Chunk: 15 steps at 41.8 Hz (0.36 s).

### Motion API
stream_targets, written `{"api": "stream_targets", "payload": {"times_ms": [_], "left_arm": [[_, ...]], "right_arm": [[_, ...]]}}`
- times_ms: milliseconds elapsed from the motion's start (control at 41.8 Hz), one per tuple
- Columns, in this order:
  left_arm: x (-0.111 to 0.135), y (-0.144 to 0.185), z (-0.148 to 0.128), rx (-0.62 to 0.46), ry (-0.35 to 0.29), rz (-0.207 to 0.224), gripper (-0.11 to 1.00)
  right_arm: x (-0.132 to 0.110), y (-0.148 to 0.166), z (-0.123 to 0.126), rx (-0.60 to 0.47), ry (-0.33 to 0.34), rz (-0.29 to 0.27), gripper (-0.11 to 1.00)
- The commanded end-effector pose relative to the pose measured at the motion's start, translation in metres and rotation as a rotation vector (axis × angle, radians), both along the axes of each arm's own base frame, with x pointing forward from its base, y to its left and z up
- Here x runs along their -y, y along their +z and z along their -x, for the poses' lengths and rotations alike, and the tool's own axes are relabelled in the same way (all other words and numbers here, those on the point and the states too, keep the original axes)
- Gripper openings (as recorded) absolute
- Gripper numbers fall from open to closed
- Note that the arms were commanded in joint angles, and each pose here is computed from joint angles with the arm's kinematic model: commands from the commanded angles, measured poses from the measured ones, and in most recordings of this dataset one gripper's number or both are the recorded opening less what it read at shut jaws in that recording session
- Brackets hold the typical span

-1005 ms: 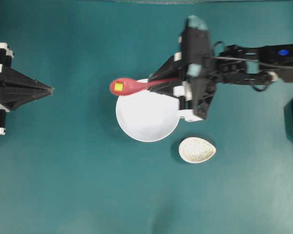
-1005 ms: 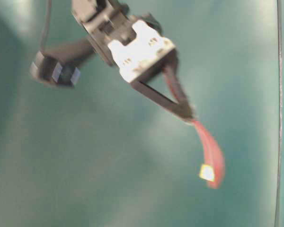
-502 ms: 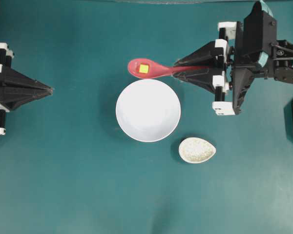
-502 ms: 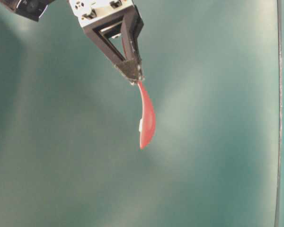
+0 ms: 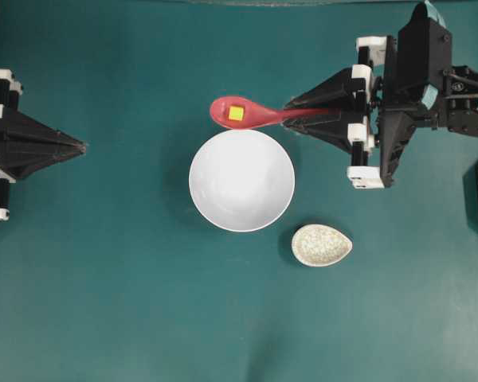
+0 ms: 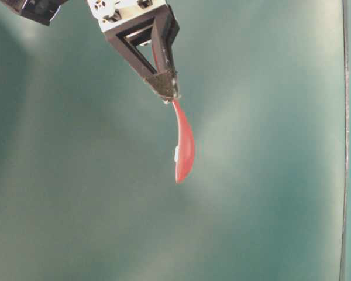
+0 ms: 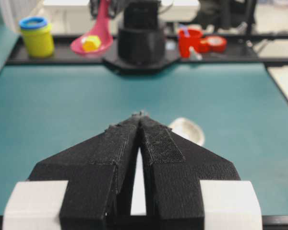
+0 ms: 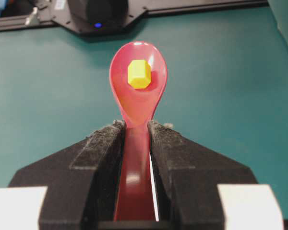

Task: Scoop the yellow hexagonal prism block from the bowl with a spoon using the right arm.

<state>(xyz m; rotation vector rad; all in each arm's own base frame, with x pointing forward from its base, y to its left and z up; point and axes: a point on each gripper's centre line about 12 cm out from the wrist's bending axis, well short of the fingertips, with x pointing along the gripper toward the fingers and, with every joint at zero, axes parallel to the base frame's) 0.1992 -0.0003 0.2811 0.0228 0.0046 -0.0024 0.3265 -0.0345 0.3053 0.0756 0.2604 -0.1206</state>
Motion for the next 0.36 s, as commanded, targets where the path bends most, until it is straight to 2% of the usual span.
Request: {"api": "stream_targets", "payload": {"times_ms": [0, 335], "left_arm": [[-0.0002, 0.0064, -0.0025, 0.018, 0.001, -0.003, 0.0], [-0.0002, 0.0073, -0.0024, 0.021, 0.001, -0.003, 0.0]], "right_arm": [[-0.0003, 0.0113, 0.0019, 0.038, -0.002, 0.003, 0.22], [-0.0006, 0.0107, 0.002, 0.032, 0.001, 0.004, 0.22]]}}
